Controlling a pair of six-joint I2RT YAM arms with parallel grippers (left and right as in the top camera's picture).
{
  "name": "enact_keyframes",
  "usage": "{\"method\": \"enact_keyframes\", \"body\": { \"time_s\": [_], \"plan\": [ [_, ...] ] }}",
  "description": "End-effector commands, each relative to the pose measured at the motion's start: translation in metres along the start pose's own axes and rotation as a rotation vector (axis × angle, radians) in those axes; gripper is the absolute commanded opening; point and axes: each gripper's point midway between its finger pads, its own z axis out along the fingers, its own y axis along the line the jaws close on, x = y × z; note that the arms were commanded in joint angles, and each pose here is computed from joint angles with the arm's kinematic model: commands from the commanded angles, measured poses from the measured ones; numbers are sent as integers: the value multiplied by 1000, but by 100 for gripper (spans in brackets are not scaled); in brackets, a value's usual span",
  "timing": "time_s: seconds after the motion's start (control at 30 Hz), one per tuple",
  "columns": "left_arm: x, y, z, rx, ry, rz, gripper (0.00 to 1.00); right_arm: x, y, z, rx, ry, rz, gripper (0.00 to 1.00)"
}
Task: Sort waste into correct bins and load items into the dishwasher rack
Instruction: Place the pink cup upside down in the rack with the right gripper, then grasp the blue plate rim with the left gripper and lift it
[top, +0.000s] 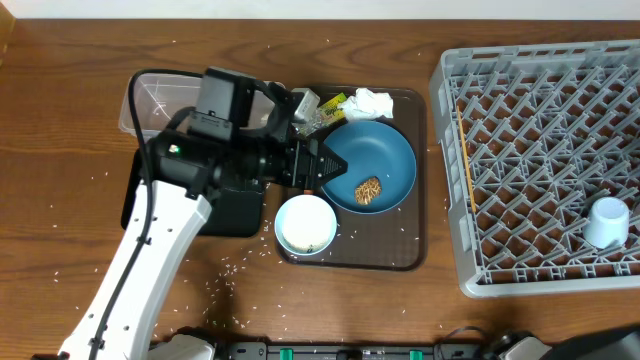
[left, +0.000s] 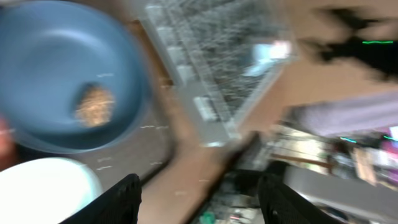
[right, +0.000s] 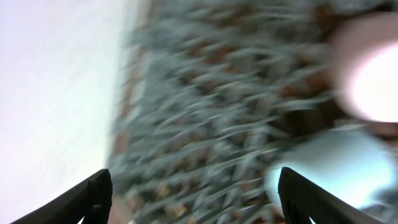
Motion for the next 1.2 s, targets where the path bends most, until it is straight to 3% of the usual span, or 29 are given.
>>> {"method": "enact_keyframes", "body": {
  "time_s": [0.0,0.1,0.4,0.57,0.93,1.1,1.17],
  "plan": [
    [-6,58,-5,-402,-47,50,61,47,84,-31,-227,62,-301,77],
    [-2,86,-4,-581,-30,64,61,90,98,-36,-179,105,-456,77],
    [12,137,61,-645,141,29,61,173,90,-34,-15,272,-673,81],
    [6,168,95,-700,150,41,60,178,92,-34,-24,284,-686,81],
    [31,214,142,-755,257,5,57,179,90,-33,-17,292,-690,82],
    [36,217,158,-706,274,-8,40,179,90,-33,-17,293,-689,84],
    [35,218,160,-704,270,-6,24,179,89,-33,-16,295,-689,85]
  ]
}}
